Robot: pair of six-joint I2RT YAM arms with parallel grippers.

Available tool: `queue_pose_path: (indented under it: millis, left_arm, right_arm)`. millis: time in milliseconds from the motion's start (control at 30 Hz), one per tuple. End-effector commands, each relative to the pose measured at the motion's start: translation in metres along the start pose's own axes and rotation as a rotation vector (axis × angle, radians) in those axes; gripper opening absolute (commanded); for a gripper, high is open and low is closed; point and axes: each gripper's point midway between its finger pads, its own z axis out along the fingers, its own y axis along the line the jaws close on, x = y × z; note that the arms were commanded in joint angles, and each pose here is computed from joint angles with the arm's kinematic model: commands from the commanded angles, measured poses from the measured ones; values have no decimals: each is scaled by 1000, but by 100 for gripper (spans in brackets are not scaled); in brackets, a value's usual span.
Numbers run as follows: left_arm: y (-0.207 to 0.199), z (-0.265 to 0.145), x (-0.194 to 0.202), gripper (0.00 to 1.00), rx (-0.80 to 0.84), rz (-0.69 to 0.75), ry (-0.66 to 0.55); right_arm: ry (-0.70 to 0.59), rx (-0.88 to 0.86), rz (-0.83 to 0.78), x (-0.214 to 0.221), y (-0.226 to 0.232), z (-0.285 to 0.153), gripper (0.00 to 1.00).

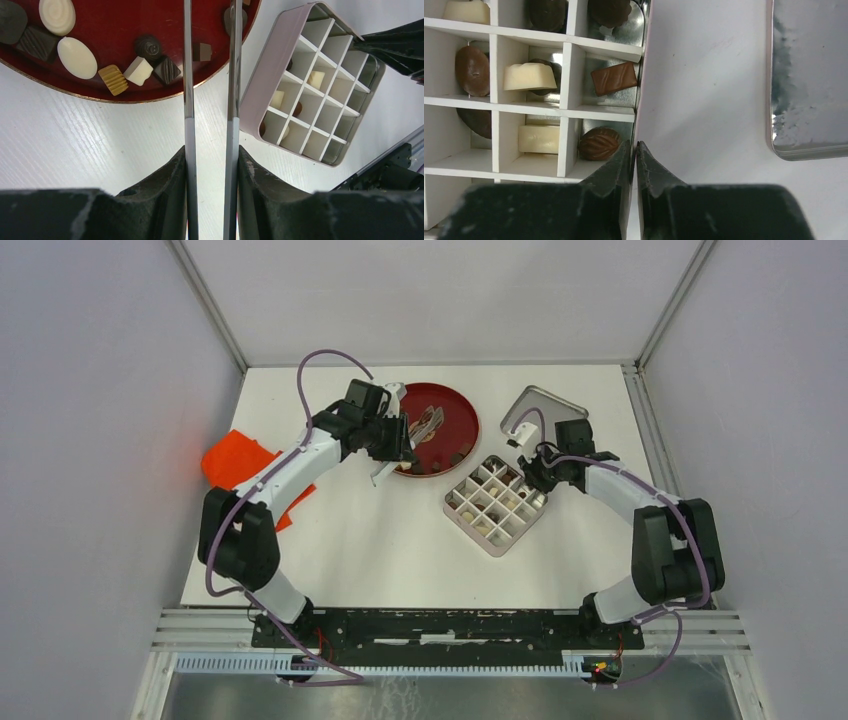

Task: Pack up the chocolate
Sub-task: Pick up the fake chocolate from the plate.

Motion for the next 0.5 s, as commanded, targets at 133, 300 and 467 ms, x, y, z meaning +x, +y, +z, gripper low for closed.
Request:
queue_pose_path:
  millis: [133, 300, 467]
  left_arm:
    - [-24, -28, -24, 2, 96, 87, -113]
    - [-31, -40, -22, 2, 123, 92, -129]
    - [-37, -45, -19, 2, 150, 99, -137]
  right_arm:
    - [-33, 45, -3, -9, -5, -5, 0]
    - [-69, 73, -13, -18, -6, -17, 0]
    - [-87, 89, -19, -21, -4, -25, 0]
